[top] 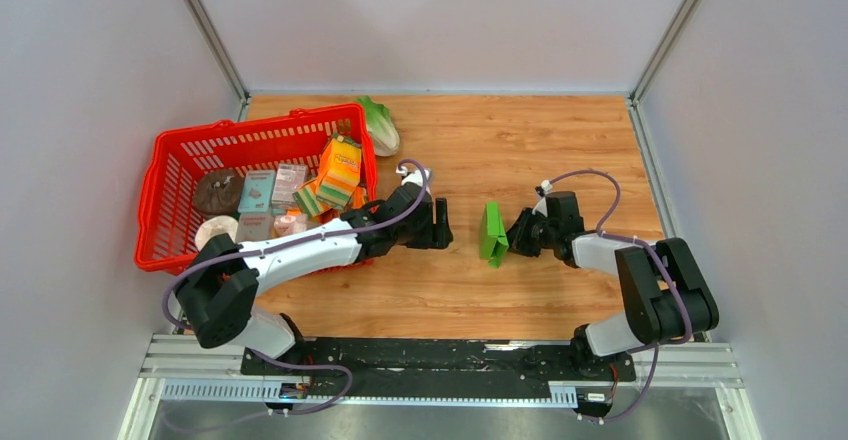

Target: Fold the paper box

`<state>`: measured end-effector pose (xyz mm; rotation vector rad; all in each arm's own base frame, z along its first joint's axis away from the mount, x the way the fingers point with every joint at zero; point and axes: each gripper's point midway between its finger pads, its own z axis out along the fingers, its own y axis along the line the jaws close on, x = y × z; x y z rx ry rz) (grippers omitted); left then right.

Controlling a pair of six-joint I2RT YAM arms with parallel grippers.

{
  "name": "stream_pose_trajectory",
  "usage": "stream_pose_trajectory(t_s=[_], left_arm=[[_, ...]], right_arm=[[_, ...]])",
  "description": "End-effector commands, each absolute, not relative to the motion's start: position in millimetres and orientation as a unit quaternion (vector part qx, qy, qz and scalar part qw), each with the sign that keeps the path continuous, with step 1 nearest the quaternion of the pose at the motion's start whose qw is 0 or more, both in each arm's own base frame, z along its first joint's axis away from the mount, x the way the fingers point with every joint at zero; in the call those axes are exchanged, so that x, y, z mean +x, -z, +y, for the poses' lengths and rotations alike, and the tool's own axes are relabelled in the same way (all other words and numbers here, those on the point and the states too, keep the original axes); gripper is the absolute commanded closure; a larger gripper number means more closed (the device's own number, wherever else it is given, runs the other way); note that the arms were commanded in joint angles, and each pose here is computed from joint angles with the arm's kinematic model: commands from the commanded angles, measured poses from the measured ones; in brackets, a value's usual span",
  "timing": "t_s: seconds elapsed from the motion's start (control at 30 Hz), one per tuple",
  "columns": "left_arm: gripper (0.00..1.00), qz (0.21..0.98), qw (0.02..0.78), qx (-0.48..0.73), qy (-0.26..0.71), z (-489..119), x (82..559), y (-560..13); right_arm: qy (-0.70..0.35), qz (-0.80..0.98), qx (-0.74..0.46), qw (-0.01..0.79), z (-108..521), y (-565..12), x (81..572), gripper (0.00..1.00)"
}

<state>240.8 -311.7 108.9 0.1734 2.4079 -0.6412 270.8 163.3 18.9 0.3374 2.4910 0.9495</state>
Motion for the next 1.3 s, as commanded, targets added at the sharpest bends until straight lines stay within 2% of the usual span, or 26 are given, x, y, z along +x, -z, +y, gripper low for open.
stream_pose_trajectory(t_s=[0.0,0.23,0.33,0.37,0.47,0.6,0.9,1.27], left_arm=[[0.27,0.888,0.327,0.037,0.322,-337.6,244.0,-130.0],[0.26,0.873,0.335,0.077,0.346,-355.5,243.9,-153.3],[0.26,0.877,0.349,0.079,0.322,-360.2,251.2,-168.3],[0.26,0.896,0.336,0.074,0.279,-349.0,249.9,-158.7],[0.26,0.907,0.325,0.069,0.258,-354.6,253.1,-160.8],[0.25,0.900,0.321,0.058,0.288,-370.3,252.6,-158.8],[0.24,0.908,0.302,0.068,0.283,-394.8,253.1,-148.1],[0.23,0.886,0.325,0.047,0.328,-399.7,251.5,-158.5]], right_arm=[[-0.324,0.912,0.123,0.221,157.0,-8.2,265.9,0.94],[-0.328,0.910,0.120,0.226,158.2,-10.0,267.2,0.94],[-0.328,0.910,0.119,0.224,158.3,-9.3,266.7,0.94],[-0.328,0.910,0.119,0.225,157.9,-9.7,267.1,0.94],[-0.329,0.910,0.118,0.223,158.6,-9.5,266.0,0.94],[-0.330,0.909,0.118,0.224,159.0,-10.0,266.5,0.94],[-0.333,0.908,0.118,0.227,159.0,-12.0,267.5,0.95],[-0.335,0.907,0.116,0.228,160.0,-13.0,266.7,0.96]])
